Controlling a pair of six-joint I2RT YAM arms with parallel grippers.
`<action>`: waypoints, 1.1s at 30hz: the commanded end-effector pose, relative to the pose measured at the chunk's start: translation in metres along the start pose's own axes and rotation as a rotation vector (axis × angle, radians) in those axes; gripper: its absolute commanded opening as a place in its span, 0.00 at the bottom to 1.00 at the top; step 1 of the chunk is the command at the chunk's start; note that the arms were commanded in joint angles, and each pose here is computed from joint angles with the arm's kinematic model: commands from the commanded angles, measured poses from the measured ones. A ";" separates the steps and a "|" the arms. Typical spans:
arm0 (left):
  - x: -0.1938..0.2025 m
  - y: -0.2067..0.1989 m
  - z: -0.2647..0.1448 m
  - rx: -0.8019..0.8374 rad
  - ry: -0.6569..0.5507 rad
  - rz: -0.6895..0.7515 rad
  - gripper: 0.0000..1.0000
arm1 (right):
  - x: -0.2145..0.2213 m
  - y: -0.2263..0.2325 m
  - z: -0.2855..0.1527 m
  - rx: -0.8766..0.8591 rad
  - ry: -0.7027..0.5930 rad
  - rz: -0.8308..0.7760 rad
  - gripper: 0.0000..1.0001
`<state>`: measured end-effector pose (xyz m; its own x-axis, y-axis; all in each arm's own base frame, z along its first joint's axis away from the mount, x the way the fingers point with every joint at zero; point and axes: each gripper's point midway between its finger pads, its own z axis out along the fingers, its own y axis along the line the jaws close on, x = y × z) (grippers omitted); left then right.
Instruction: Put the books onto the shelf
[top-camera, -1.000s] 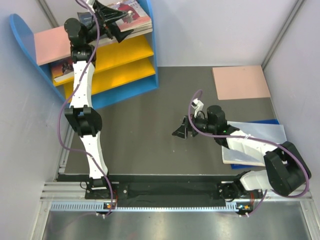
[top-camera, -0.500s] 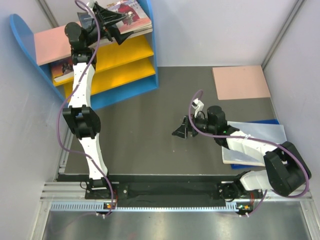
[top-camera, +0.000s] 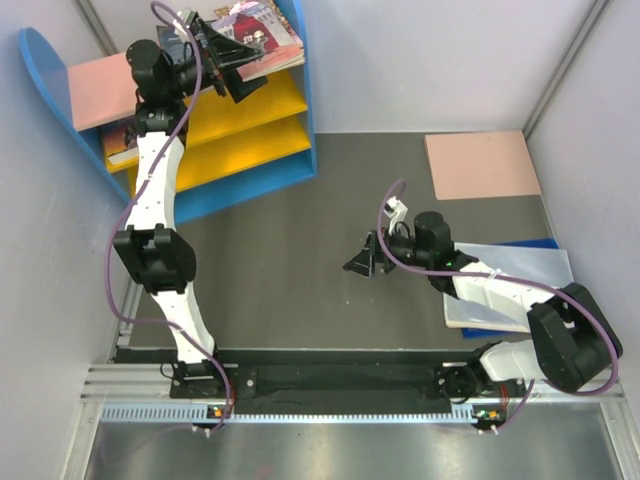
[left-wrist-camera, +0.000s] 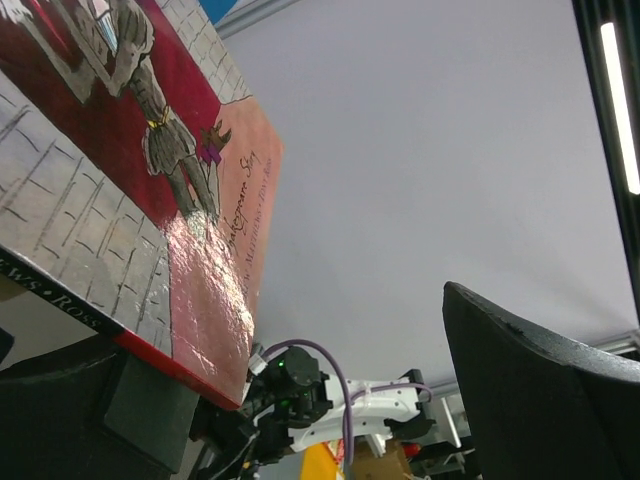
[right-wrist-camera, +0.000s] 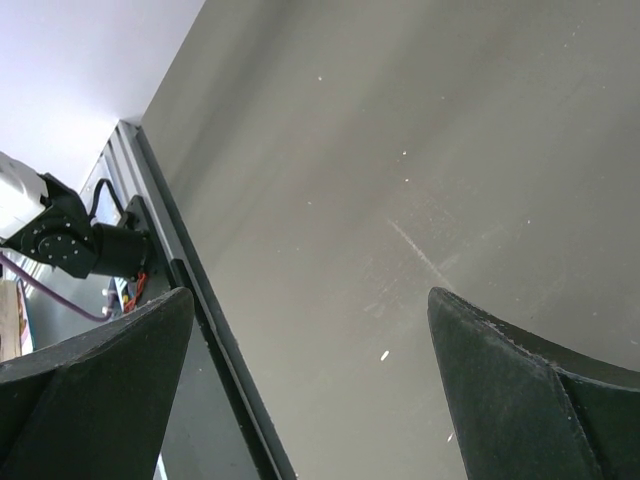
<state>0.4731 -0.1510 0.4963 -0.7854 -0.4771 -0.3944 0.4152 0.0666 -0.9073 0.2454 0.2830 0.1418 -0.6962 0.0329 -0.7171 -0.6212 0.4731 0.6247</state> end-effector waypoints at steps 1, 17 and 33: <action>0.014 0.042 -0.003 -0.105 0.045 -0.106 0.99 | -0.013 0.016 0.000 -0.048 -0.052 -0.055 1.00; 0.032 0.054 -0.019 -0.233 0.011 0.071 0.99 | -0.011 0.014 0.000 -0.047 -0.050 -0.050 1.00; 0.048 0.027 -0.034 -0.232 -0.030 0.151 0.00 | -0.008 0.014 0.001 -0.051 -0.044 -0.049 1.00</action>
<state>0.4470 -0.1434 0.4120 -0.7639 -0.4598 -0.4528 0.3238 0.3338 -0.8853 0.2464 0.2845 0.1448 -0.6843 0.0422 -0.7280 -0.6319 0.4639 0.6209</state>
